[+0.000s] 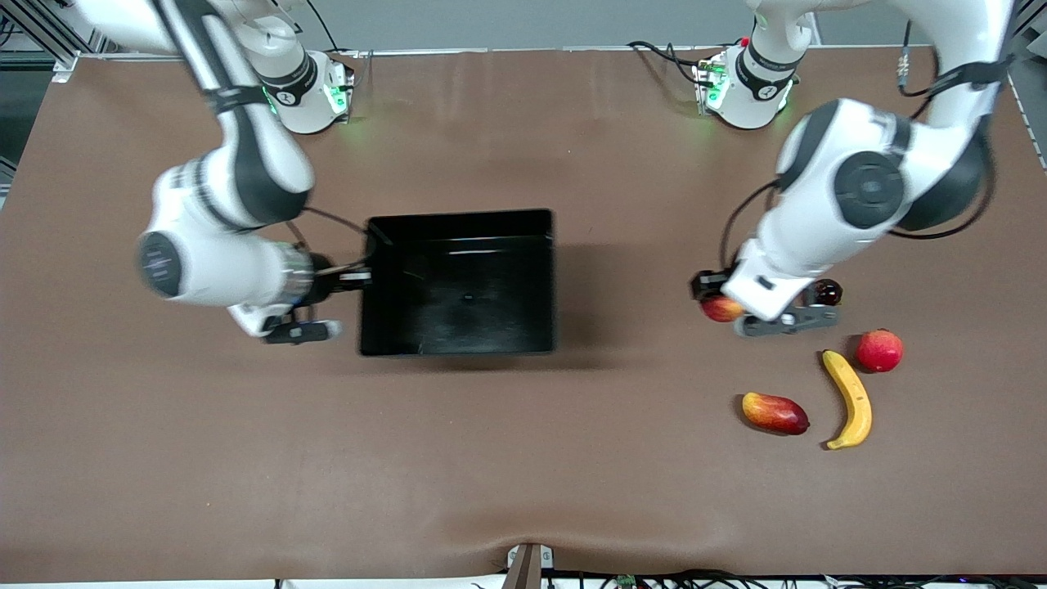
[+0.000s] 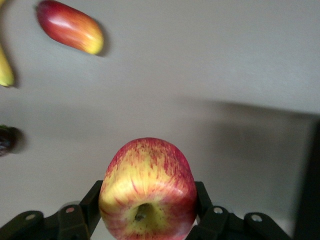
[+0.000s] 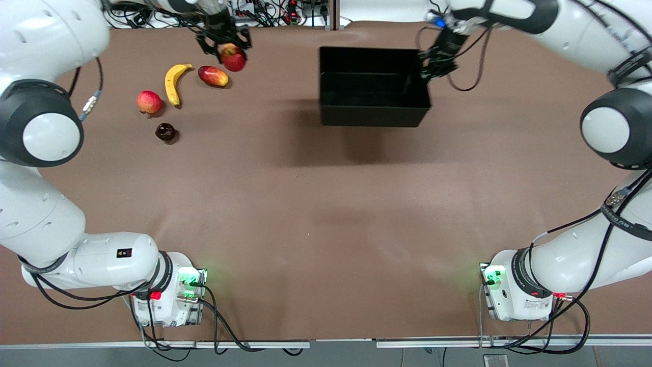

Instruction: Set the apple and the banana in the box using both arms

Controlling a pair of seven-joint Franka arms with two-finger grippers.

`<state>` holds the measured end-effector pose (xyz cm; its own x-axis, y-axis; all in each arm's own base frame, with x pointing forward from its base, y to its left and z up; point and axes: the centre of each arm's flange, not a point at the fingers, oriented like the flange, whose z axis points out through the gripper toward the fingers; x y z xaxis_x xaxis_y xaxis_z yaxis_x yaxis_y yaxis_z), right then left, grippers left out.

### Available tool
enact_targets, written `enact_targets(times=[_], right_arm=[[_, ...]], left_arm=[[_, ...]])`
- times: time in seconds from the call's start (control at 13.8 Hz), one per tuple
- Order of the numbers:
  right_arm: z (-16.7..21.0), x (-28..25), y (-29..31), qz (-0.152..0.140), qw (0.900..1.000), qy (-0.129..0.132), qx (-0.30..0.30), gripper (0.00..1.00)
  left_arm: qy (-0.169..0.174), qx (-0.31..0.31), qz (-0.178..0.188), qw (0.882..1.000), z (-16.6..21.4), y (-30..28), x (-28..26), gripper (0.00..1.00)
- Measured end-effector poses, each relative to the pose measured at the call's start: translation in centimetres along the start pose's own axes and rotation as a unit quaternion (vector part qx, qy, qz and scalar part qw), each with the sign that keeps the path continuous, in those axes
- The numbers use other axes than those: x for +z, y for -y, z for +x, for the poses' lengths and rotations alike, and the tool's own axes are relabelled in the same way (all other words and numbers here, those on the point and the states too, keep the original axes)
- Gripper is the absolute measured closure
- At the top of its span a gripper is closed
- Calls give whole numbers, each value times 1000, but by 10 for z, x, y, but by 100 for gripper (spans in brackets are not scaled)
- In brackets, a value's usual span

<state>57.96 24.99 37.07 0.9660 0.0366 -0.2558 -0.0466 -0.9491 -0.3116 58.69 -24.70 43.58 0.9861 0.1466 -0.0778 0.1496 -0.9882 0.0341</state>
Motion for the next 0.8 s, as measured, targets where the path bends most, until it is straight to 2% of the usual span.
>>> enact_targets(times=[0.36,0.65,0.8], right_arm=[[-16,94,91,-11,999,-34,6,94],[-17,148,110,-16,999,-47,19,94],[-19,166,116,-16,998,-51,33,94]], left_arm=[[25,-34,5,999,-26,-53,42,25],[24,-50,5,998,-35,-66,45,25],[27,-62,1,998,-51,-90,69,25]])
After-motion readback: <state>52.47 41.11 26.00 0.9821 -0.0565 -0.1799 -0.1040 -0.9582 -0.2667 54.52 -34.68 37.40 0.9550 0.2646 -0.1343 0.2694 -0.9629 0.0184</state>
